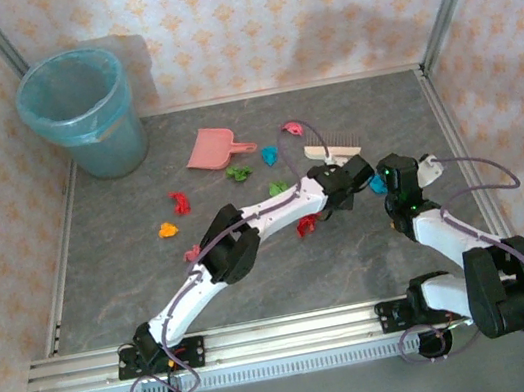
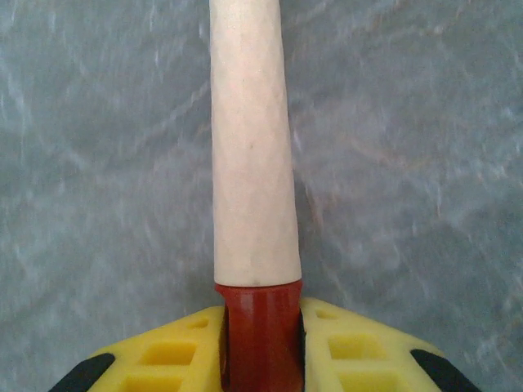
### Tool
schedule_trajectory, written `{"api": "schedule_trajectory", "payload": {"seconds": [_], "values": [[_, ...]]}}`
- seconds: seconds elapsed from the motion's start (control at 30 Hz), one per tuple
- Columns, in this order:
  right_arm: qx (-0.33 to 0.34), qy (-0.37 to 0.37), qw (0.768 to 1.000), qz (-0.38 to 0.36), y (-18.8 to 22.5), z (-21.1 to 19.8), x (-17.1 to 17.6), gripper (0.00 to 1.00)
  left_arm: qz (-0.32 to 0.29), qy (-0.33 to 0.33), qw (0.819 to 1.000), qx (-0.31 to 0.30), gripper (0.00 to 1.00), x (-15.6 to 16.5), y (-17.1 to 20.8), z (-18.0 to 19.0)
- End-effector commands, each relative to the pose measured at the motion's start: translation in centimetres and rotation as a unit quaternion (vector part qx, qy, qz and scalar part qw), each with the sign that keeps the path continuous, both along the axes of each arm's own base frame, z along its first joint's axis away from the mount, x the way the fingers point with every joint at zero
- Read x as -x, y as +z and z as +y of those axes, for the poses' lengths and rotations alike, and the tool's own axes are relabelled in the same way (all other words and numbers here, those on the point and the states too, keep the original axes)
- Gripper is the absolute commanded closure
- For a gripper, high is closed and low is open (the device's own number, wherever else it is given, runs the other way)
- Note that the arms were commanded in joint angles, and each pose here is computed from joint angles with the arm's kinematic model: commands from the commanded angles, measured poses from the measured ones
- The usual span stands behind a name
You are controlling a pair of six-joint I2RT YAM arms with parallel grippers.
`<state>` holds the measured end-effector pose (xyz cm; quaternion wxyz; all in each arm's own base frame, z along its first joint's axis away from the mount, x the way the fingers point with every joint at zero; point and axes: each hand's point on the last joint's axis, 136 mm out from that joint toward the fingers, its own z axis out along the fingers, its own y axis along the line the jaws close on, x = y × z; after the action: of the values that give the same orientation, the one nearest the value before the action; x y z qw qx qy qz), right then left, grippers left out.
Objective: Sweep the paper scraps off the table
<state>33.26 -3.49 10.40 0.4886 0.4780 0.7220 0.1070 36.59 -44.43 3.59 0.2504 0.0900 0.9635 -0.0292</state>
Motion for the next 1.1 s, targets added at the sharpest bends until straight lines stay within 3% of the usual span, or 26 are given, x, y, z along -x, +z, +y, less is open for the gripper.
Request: {"api": "schedule_trajectory", "payload": {"seconds": [0.0, 0.1, 0.17, 0.23, 0.33, 0.43, 0.67, 1.07], "values": [[0.007, -0.008, 1.0, -0.012, 0.8, -0.4, -0.3, 0.34, -0.005, 0.065, 0.998, 0.027, 0.74, 1.2, 1.5, 0.6], [0.006, -0.008, 1.0, -0.013, 0.8, -0.4, -0.3, 0.34, 0.013, 0.071, 0.997, 0.033, 0.61, 1.9, 0.8, 0.5], [0.006, -0.008, 1.0, -0.013, 0.8, -0.4, -0.2, 0.34, 0.017, 0.071, 0.997, 0.034, 0.34, 2.0, 1.0, 0.4], [0.006, -0.009, 1.0, -0.014, 0.8, -0.4, -0.2, 0.34, 0.01, 0.064, 0.997, 0.034, 0.2, 1.7, 1.9, 0.3], [0.006, -0.008, 1.0, -0.014, 0.8, -0.4, -0.2, 0.34, -0.012, 0.055, 0.998, 0.025, 0.13, 0.5, 3.8, 0.4], [0.006, -0.008, 1.0, -0.013, 0.8, -0.4, -0.2, 0.34, -0.018, 0.052, 0.998, 0.012, 0.13, -1.2, 4.7, 1.0], [0.006, -0.009, 1.0, -0.015, 0.8, -0.4, -0.1, 0.34, -0.011, 0.02, 0.999, 0.023, 0.22, -4.6, 3.7, 0.7], [0.005, -0.006, 1.0, -0.013, 0.7, -0.3, -0.4, 0.35, 0.0, -0.046, 0.998, 0.053, 0.35, -6.4, 1.0, -1.5]]}}
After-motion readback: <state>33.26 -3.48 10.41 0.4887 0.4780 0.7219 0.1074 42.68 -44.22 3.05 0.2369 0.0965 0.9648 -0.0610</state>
